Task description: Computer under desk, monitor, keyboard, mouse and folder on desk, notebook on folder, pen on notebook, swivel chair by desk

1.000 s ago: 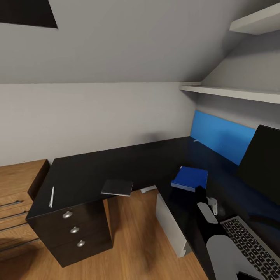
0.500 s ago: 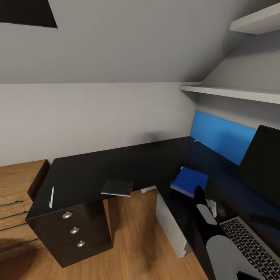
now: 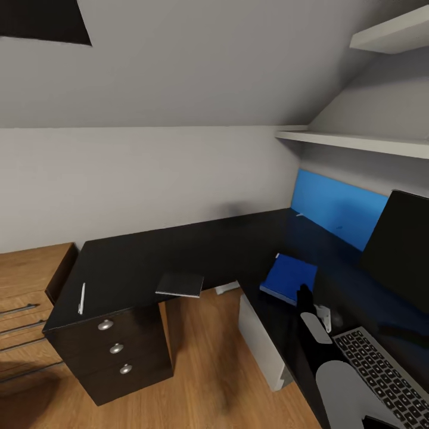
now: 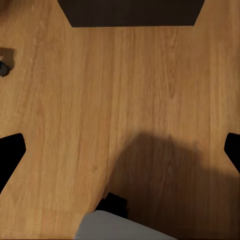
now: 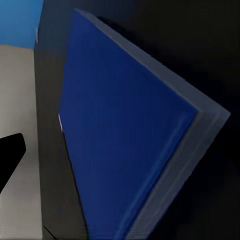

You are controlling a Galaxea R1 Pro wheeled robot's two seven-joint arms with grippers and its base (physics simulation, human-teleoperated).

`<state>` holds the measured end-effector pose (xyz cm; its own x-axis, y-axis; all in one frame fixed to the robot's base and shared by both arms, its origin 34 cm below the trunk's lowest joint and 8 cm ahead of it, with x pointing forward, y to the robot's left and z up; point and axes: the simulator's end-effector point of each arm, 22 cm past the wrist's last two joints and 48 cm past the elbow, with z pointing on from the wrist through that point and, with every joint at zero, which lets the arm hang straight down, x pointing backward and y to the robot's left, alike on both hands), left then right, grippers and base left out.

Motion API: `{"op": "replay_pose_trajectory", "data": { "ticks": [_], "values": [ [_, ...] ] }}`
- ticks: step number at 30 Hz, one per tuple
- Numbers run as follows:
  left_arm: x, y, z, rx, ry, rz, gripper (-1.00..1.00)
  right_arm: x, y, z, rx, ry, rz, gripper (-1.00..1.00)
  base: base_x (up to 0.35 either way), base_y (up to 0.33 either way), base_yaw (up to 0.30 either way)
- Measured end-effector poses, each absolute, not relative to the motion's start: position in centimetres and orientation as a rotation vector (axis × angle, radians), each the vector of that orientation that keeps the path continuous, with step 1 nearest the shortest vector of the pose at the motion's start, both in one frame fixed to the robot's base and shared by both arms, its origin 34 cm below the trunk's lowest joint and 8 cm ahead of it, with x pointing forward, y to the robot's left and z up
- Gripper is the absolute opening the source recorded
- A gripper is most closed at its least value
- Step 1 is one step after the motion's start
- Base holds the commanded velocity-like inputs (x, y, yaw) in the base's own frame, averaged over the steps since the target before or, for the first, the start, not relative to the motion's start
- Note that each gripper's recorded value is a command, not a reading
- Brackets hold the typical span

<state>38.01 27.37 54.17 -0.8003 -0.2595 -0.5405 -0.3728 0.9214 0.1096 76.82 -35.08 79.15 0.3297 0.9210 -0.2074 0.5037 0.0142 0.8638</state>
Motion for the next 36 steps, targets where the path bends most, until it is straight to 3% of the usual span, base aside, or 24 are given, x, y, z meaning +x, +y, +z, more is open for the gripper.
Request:
{"op": "replay_pose_trajectory", "data": {
  "ticks": [36],
  "values": [
    [37.9, 27.4, 57.8, -0.454, 2.542, 0.287, 1.0, 77.1, -34.5, 83.4, 1.598, 1.32, 0.552, 1.0, -0.007, 0.0, 0.0]
  ]
}}
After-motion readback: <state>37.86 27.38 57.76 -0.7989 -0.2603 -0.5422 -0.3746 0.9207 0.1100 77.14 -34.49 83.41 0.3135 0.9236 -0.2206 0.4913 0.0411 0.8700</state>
